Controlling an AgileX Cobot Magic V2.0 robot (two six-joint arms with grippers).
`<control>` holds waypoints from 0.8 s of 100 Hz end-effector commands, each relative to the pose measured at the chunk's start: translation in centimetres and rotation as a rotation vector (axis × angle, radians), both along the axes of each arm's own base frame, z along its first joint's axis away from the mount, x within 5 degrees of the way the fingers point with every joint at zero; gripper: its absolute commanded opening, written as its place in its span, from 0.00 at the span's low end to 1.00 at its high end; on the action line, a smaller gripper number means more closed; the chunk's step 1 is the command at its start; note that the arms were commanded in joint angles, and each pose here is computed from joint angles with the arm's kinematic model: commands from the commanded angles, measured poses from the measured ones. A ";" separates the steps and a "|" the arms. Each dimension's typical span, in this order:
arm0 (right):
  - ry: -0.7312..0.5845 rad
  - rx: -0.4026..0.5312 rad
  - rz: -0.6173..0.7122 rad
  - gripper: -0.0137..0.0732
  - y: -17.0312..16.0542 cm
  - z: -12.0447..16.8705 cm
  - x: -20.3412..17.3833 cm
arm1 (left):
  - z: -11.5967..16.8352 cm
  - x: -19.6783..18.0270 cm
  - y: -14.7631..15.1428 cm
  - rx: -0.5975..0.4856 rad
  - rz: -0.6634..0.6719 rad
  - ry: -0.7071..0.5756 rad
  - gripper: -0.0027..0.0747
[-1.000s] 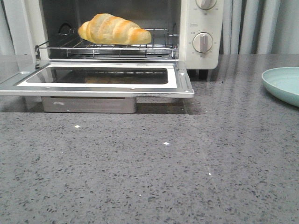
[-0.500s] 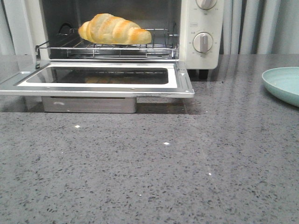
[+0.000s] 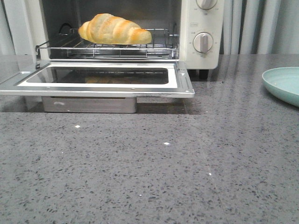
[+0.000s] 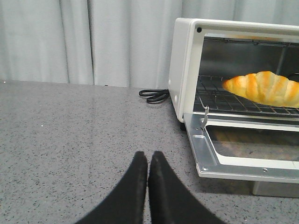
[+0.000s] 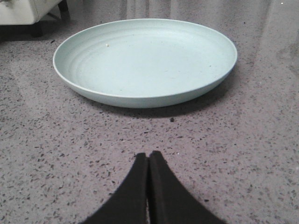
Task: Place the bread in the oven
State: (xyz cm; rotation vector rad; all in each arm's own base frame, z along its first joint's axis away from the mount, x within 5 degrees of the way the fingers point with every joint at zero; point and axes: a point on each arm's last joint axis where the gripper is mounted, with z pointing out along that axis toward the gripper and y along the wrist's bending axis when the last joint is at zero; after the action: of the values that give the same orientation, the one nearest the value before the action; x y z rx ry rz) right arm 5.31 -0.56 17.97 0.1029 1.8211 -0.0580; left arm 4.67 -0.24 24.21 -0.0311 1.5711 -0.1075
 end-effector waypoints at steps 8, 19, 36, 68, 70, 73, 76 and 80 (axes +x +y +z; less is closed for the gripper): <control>-0.015 -0.010 -0.003 0.08 0.0 -0.6 0.0 | 1.7 -0.6 0.0 -0.012 0.000 -0.133 0.01; -0.015 -0.010 -0.003 0.08 0.0 -0.6 0.0 | 1.7 -0.6 0.0 -0.012 0.000 -0.133 0.01; -0.015 -0.010 -0.003 0.08 0.0 -0.6 0.0 | 1.7 -0.6 0.0 -0.012 0.000 -0.133 0.01; -0.015 -0.010 -0.003 0.08 0.0 -0.6 0.0 | 1.7 -0.6 0.0 -0.012 0.000 -0.133 0.01; -0.015 -0.010 -0.003 0.08 0.0 -0.6 0.0 | 1.7 -0.6 0.0 -0.012 0.000 -0.133 0.01; -0.015 -0.010 -0.003 0.08 0.0 -0.6 0.0 | 1.7 -0.6 0.0 -0.012 0.000 -0.133 0.01; -0.015 -0.010 -0.003 0.08 0.0 -0.6 0.0 | 1.7 -0.6 0.0 -0.012 0.000 -0.132 0.01; -0.015 -0.010 -0.003 0.08 0.0 -0.6 0.0 | 1.5 -0.5 0.0 -0.011 0.000 -0.127 0.01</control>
State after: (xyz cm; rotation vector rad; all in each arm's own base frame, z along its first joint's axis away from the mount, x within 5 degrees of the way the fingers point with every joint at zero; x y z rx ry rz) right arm 5.31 -0.56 17.97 0.1029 1.8211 -0.0580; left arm 4.68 -0.24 24.18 -0.0311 1.5720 -0.1075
